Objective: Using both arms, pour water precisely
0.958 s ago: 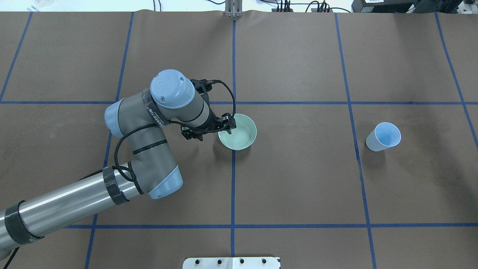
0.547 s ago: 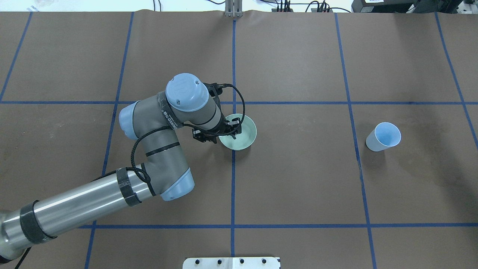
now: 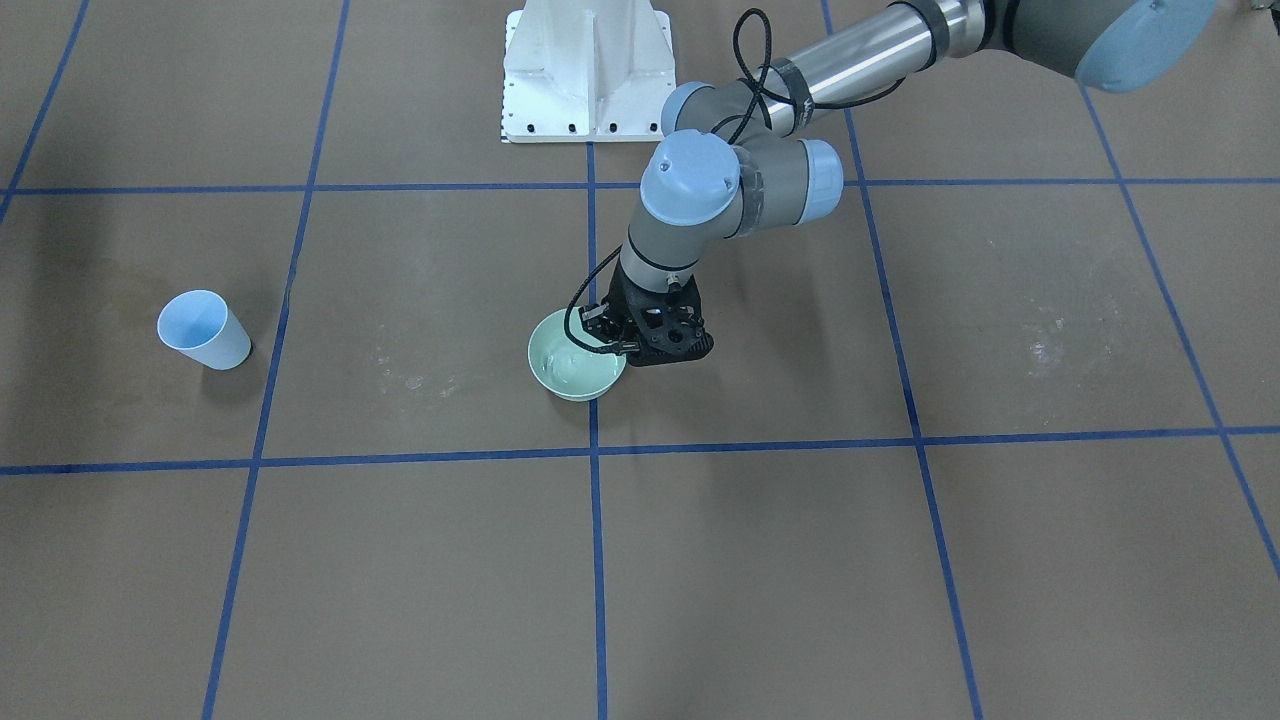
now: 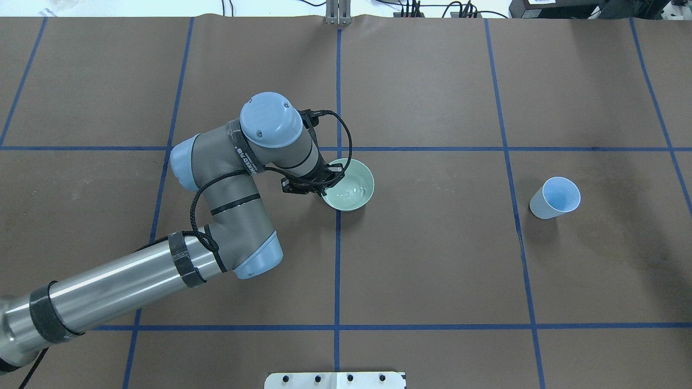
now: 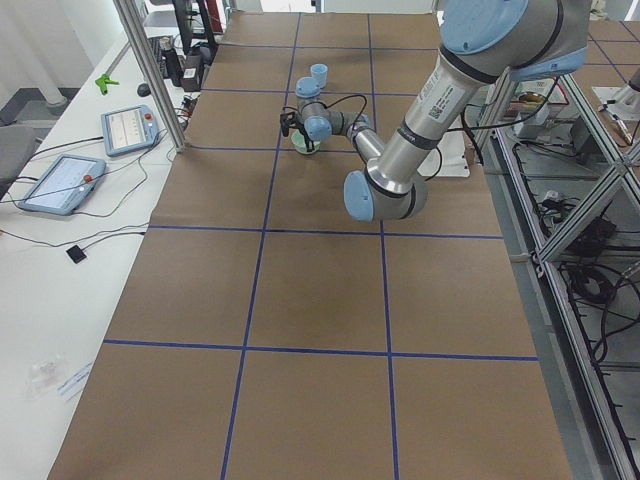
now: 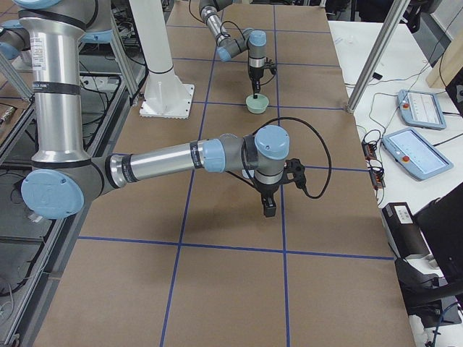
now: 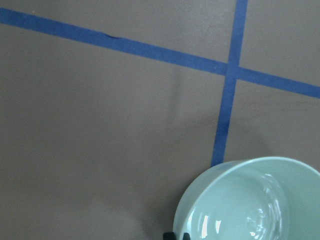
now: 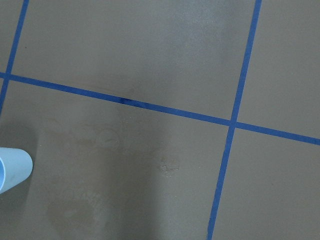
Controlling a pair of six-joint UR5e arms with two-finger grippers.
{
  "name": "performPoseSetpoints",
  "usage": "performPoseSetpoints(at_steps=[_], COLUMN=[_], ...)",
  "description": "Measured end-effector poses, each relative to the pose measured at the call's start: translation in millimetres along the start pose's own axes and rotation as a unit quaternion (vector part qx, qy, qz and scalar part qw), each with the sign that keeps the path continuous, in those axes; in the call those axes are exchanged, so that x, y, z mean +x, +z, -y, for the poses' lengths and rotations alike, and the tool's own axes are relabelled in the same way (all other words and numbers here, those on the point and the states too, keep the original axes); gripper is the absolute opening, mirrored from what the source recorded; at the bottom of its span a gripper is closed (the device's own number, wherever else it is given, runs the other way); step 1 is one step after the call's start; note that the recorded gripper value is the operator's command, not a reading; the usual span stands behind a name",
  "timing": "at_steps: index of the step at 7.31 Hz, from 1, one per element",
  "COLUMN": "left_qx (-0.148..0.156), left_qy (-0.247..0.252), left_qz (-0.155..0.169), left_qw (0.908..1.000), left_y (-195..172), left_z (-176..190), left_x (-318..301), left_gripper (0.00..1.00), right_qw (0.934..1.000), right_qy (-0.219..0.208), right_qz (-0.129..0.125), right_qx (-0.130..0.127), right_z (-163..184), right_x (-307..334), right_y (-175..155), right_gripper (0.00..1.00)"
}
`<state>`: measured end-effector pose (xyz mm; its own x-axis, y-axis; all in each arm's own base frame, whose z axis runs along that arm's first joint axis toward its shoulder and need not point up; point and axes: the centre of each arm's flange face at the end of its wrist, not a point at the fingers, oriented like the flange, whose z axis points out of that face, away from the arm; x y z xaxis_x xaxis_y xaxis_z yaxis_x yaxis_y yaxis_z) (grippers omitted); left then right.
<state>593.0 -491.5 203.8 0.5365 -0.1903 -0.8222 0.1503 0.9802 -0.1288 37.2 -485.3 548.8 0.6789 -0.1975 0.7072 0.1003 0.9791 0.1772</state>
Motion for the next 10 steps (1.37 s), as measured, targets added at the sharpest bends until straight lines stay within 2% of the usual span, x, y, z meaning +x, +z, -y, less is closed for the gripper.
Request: performPoseSetpoints(at_steps=[1,3,4,6,8,10], left_qx=[-0.003,-0.02,-0.022,-0.021,-0.025,-0.029], left_qy=[-0.006,-0.014,-0.002,0.035,0.063,0.087], left_qz=[0.003,-0.005,-0.004,0.016,0.031,0.045], left_qw=[1.0,0.9997,0.9997,0.999,0.9972,0.9947], left_y=[-15.7,-78.8,-109.8,-152.8,-181.3,-186.7], left_z=[7.8,36.1,46.8,63.8,75.3,62.8], left_x=[4.6,0.2,-14.5,-89.4,-199.3,-294.1], left_gripper=[0.0,0.0,0.0,0.0,0.0,0.0], right_qw=[1.0,1.0,1.0,0.9999,0.9999,0.9999], right_qy=[0.001,0.004,0.005,0.01,0.015,0.016], right_qz=[0.0,0.001,0.002,0.002,0.001,0.0], right_qx=[-0.001,-0.003,-0.004,-0.007,-0.008,-0.006], right_z=[-1.4,-4.2,-6.5,-11.1,-13.6,-12.9], right_x=[0.8,2.5,3.5,6.1,7.2,6.7], right_y=[0.8,2.8,4.1,6.8,7.9,7.2], right_gripper=[0.99,0.99,0.99,0.99,0.99,0.99])
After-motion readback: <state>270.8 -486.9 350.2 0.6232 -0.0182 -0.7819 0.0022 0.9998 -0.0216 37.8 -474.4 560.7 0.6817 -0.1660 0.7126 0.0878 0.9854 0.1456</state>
